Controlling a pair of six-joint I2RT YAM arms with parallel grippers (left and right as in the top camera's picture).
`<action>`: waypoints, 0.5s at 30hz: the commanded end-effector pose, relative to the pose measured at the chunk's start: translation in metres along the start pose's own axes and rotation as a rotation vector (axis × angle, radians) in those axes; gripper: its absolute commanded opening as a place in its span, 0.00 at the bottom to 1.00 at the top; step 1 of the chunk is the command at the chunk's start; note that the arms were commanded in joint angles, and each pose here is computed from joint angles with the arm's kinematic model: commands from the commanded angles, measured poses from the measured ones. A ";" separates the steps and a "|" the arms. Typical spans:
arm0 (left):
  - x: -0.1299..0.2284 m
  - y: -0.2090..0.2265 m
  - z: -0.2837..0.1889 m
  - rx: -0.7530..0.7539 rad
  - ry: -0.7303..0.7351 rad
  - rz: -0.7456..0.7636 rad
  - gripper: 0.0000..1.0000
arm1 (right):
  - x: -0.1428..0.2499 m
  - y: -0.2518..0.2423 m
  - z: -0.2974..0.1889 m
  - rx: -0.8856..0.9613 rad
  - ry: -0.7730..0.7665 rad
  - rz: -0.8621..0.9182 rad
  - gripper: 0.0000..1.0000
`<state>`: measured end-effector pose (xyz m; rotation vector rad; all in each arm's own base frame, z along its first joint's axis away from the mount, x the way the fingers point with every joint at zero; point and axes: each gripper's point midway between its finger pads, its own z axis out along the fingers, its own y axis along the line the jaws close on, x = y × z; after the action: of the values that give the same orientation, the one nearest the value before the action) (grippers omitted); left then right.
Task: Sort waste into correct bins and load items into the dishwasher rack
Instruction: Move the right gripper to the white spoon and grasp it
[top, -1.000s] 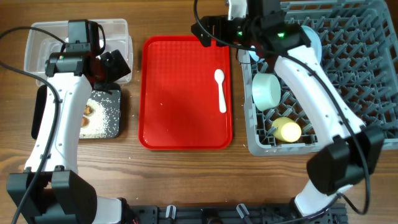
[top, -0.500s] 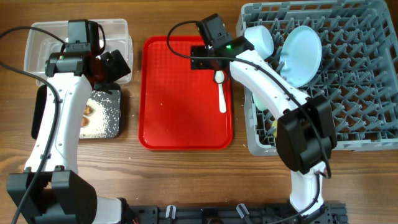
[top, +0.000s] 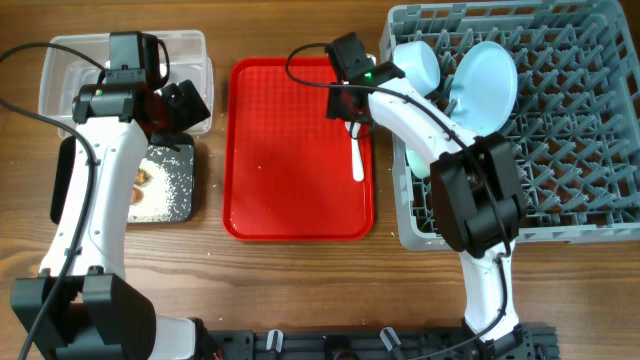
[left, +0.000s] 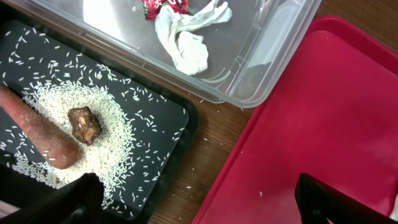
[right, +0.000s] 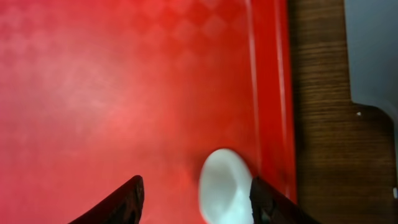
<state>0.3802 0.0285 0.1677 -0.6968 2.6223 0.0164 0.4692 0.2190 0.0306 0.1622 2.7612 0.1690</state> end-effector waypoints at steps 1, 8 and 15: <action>-0.006 0.001 -0.004 0.000 -0.020 -0.003 1.00 | 0.010 -0.009 0.018 -0.002 0.054 0.056 0.53; -0.006 0.001 -0.004 0.000 -0.020 -0.003 1.00 | 0.013 -0.010 0.028 0.006 0.059 0.056 0.46; -0.006 0.001 -0.004 0.000 -0.020 -0.003 1.00 | 0.023 -0.004 0.030 -0.035 0.109 0.057 0.45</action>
<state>0.3802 0.0285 0.1677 -0.6973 2.6222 0.0163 0.4710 0.2137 0.0086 0.2222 2.7977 0.1938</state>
